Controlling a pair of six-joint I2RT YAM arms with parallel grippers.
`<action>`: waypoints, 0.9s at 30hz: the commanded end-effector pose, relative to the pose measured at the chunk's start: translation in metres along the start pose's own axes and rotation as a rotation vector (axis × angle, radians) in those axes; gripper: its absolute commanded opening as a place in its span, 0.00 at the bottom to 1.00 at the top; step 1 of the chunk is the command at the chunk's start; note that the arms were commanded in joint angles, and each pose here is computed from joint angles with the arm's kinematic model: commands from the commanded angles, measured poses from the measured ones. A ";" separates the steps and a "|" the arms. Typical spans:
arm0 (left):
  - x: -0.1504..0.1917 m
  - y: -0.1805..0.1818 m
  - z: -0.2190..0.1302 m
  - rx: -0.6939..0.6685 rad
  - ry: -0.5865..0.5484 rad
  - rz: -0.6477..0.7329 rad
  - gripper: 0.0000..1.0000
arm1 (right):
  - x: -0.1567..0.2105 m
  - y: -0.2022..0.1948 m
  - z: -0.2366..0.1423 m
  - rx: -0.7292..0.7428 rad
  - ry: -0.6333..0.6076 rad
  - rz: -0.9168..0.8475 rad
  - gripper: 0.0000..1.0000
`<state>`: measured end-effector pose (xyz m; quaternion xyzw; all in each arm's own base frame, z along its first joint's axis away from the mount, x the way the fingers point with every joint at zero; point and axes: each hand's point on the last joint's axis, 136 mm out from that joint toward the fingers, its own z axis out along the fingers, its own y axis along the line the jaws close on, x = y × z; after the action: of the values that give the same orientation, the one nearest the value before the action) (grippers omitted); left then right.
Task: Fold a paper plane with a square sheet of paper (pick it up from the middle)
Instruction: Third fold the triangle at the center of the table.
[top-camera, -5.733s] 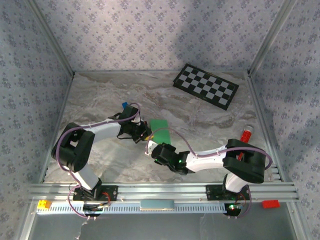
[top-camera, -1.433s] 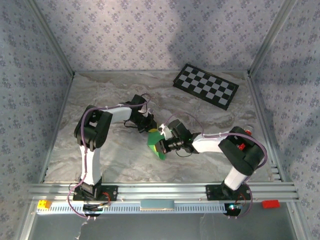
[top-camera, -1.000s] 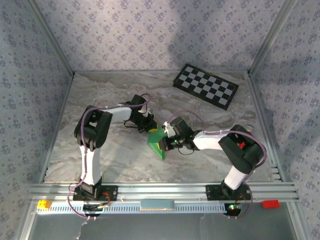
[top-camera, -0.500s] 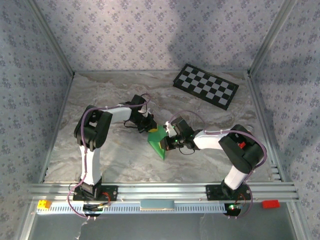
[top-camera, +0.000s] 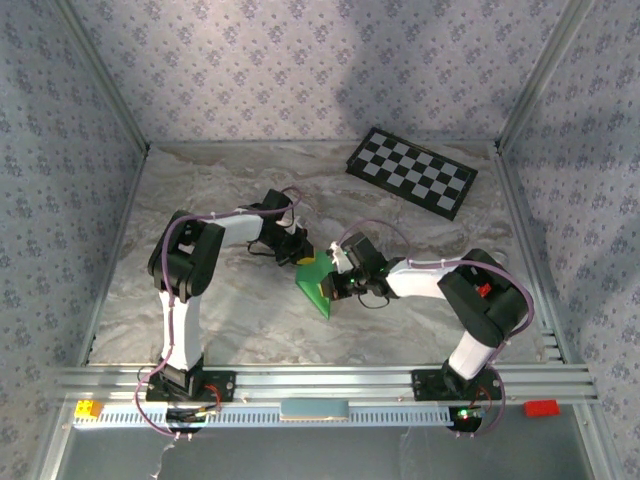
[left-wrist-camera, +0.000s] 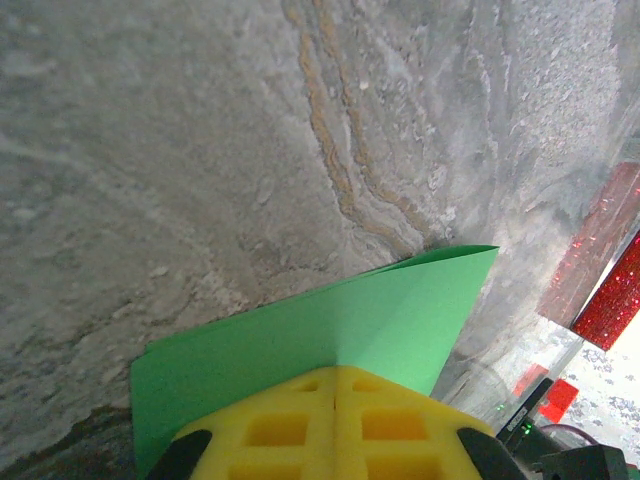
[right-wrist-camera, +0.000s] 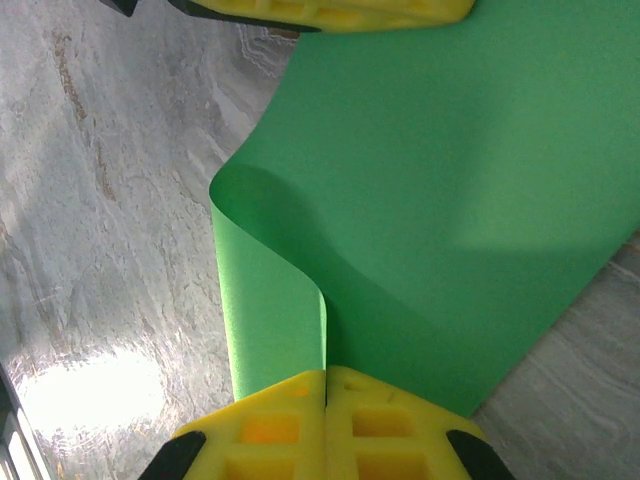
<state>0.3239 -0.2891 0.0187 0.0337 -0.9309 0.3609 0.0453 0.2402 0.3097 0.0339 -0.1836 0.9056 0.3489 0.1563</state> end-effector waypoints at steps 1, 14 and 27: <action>0.016 0.032 0.011 -0.103 0.044 -0.053 0.03 | -0.005 -0.006 0.002 0.029 0.005 -0.006 0.00; 0.017 0.033 0.011 -0.107 0.041 -0.057 0.03 | 0.001 -0.009 0.001 0.041 0.024 -0.001 0.00; 0.017 0.033 0.011 -0.106 0.043 -0.056 0.03 | 0.004 -0.012 0.007 0.062 0.038 0.001 0.00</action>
<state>0.3240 -0.2891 0.0187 0.0336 -0.9309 0.3610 0.0452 0.2409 0.3058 0.0250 -0.1790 0.9147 0.3323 0.1448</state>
